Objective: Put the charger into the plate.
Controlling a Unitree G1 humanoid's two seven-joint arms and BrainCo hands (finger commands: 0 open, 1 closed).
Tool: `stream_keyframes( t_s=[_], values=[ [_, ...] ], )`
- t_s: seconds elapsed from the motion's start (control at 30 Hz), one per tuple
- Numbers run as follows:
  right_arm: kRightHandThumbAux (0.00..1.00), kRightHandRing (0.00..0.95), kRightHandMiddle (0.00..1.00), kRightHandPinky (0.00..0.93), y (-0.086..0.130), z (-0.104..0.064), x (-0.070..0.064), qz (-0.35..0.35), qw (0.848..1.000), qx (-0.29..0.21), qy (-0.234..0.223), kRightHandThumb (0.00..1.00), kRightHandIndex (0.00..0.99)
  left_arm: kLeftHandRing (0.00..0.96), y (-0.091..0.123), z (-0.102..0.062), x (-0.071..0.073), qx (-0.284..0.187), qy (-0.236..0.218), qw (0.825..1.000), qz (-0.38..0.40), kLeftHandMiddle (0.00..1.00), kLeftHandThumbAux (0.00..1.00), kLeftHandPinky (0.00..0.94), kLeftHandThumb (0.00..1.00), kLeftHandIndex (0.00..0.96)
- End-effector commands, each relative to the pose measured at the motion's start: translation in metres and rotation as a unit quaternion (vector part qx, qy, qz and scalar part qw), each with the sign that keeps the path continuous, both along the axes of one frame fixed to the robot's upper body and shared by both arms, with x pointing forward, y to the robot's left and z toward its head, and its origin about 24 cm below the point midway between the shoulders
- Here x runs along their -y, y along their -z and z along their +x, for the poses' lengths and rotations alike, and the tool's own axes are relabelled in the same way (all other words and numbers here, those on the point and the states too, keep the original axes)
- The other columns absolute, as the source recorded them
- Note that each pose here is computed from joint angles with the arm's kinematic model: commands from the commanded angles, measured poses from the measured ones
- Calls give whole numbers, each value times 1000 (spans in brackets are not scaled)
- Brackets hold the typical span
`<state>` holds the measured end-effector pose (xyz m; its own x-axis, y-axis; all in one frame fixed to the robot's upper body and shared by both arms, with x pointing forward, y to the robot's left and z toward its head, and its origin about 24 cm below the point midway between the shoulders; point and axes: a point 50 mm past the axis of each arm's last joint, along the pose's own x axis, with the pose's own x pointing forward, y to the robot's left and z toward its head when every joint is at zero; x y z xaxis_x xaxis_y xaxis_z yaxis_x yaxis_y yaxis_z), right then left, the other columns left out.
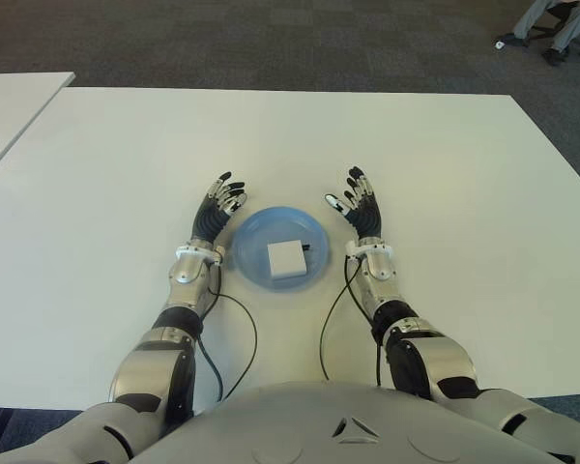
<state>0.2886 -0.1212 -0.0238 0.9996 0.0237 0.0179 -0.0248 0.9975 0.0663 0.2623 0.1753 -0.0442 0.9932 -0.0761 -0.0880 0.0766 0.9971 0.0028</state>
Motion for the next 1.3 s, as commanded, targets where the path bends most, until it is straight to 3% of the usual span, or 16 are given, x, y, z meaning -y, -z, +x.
stream_keyframes(
  t_s=[0.03, 0.33, 0.87, 1.3],
  values=[
    [769, 5, 38, 29, 23, -15, 2, 15, 998, -62, -2, 4, 32, 226, 44, -42, -4, -123, -25, 992, -12, 235, 529, 192, 0, 91],
    [796, 26, 59, 53, 24, -16, 3, 20, 997, -67, -23, 0, 52, 196, 44, -41, -4, -125, -49, 991, -22, 204, 543, 158, 0, 70],
    [675, 85, 109, 107, 28, -17, 4, -11, 994, -90, -59, 0, 86, 19, 41, -38, -1, -107, -107, 988, -33, 26, 589, 17, 0, 3],
    [599, 72, 97, 70, 30, -17, 3, -35, 991, -102, -81, 0, 74, 0, 36, -35, -1, -86, -151, 984, -47, 0, 605, 0, 0, 0]
  ],
)
